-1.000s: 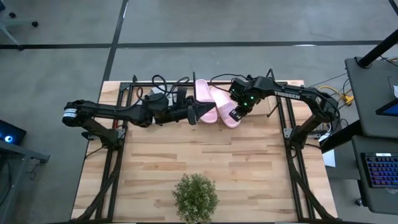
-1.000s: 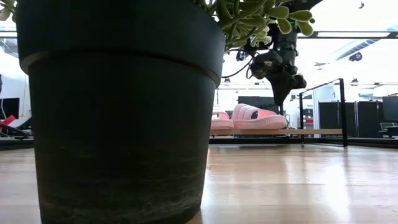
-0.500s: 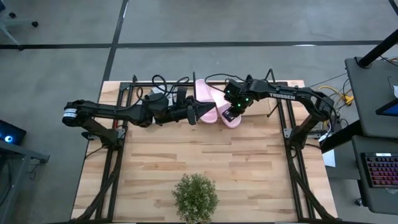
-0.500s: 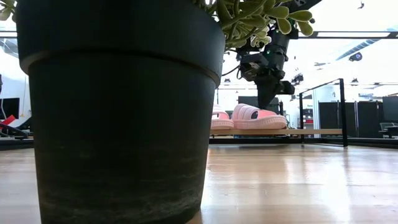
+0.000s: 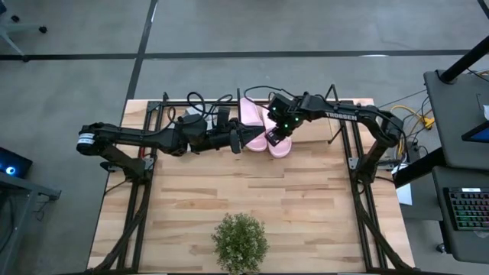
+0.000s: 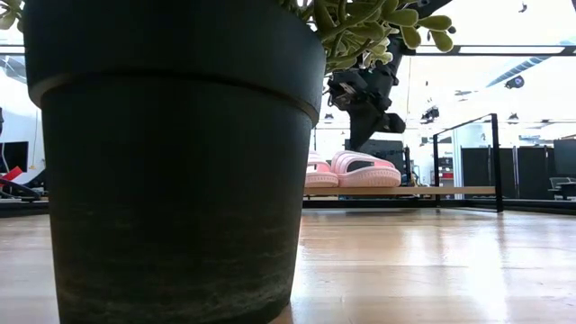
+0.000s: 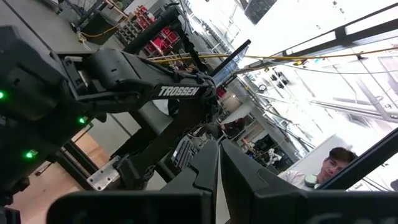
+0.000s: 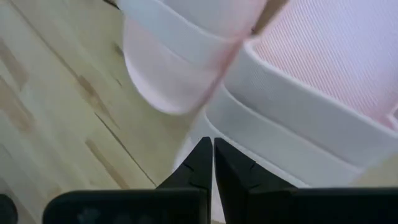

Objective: Pick and place slides into the shelf
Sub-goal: Put the pink slipper on the shelf

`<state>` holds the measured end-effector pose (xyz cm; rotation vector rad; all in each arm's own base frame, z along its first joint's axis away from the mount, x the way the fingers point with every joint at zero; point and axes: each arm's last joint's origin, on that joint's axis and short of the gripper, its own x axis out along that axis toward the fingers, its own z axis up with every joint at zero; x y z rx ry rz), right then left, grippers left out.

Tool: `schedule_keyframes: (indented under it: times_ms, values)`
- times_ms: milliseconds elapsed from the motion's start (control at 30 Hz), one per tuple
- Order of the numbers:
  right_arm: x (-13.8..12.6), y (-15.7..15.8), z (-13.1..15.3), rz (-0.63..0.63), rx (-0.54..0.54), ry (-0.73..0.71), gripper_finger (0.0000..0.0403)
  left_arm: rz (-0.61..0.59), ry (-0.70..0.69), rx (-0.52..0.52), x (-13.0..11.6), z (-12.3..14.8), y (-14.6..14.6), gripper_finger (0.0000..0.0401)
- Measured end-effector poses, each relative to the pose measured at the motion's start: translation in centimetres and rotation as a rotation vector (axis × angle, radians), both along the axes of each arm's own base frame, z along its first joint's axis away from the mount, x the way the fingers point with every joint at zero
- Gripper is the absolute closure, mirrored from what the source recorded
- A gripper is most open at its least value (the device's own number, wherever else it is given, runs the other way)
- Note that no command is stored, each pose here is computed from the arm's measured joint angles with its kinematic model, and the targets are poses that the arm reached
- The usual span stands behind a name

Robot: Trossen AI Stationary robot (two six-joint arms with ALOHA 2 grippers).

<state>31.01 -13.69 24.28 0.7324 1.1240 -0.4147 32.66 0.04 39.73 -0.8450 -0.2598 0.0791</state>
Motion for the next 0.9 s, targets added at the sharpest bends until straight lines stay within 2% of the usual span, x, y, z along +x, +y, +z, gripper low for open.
schedule_keyframes:
  times_ms: [233, 433, 633, 900]
  values:
    - [0.0, 0.0, 0.5, 0.001, -0.004, 0.016, 0.0395, -0.005, -0.002, 0.001, 0.0, 0.0, 0.0, 0.0398]
    - [-1.6, 0.1, 1.1, 0.029, -0.027, 0.114, 0.0395, -0.019, -0.002, 0.004, 0.0, 0.0, -0.1, 0.0398]
    - [-2.5, 0.0, 1.6, 0.036, -0.041, 0.152, 0.0395, -0.022, 0.001, 0.004, 0.0, 0.0, -0.1, 0.0398]
    - [-3.4, -0.2, 0.3, 0.009, -0.045, 0.233, 0.0395, -0.025, 0.001, 0.007, 0.0, 0.0, -0.1, 0.0398]
